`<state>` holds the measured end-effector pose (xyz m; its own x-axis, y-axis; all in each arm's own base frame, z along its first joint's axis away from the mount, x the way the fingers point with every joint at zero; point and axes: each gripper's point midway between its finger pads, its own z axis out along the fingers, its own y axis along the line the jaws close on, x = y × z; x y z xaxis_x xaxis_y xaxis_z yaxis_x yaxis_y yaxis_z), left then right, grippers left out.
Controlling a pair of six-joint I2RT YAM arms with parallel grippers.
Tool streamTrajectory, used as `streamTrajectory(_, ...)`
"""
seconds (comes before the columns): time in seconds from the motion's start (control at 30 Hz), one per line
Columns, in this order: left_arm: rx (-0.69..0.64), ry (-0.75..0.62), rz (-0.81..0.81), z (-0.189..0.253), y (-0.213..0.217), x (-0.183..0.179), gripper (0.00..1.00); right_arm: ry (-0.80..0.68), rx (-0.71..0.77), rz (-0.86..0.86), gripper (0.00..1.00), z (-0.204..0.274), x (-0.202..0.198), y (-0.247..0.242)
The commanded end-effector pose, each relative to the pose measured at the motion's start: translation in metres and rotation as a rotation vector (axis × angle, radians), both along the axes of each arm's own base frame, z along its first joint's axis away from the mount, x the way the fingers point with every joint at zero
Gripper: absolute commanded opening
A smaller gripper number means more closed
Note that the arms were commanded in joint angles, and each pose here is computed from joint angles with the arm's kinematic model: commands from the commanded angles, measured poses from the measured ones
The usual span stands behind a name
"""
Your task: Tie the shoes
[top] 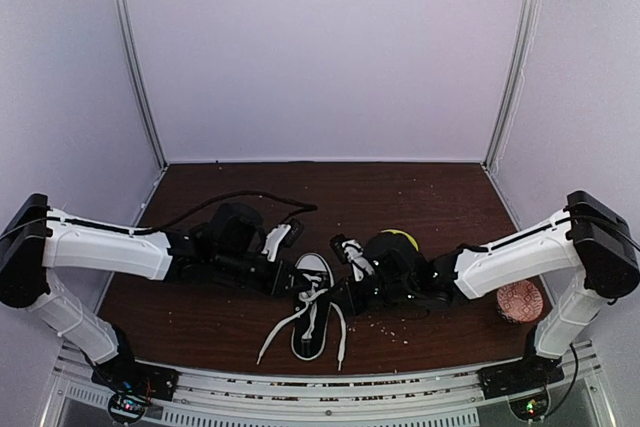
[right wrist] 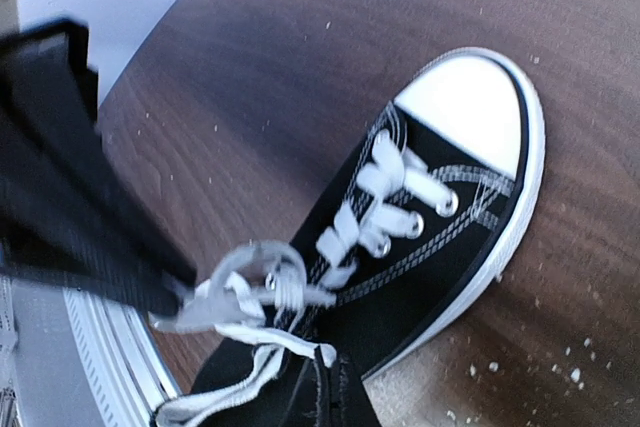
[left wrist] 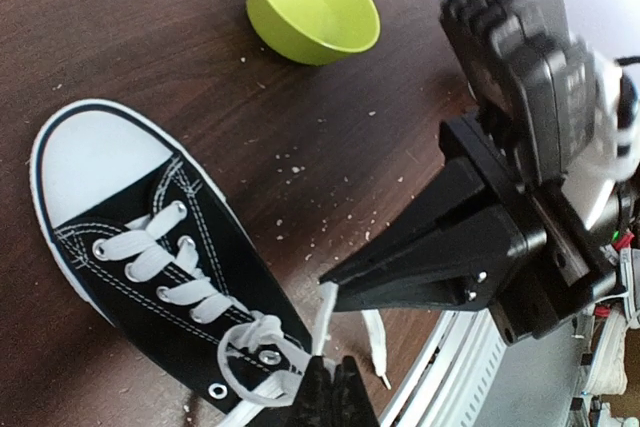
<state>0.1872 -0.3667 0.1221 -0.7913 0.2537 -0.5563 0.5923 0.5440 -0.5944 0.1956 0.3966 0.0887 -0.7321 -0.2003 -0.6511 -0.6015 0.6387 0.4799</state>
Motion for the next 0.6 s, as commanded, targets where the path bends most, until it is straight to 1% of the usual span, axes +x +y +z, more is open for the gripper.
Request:
streamTrajectory(0.0,-0.056,-0.06,-0.086,0.014,-0.014,-0.007,0.0,-0.02,-0.03,-0.034,0.0,0.005,0.018,0.002)
streamTrajectory(0.17,-0.031,-0.049,-0.145,-0.001,-0.014,-0.022,0.0,-0.038,-0.02,-0.023,0.0,0.015,0.025,0.01)
streamTrajectory(0.33,0.007,-0.034,-0.204,-0.021,-0.013,-0.039,0.0,-0.023,-0.002,0.002,0.0,0.013,0.024,0.019)
streamTrajectory(0.5,0.109,0.005,-0.206,-0.052,-0.009,-0.044,0.0,0.014,-0.003,0.023,0.0,0.002,0.019,0.024)
streamTrajectory(0.57,0.109,0.001,-0.189,-0.054,-0.01,-0.043,0.0,0.024,-0.006,0.024,0.0,-0.003,0.017,0.022)
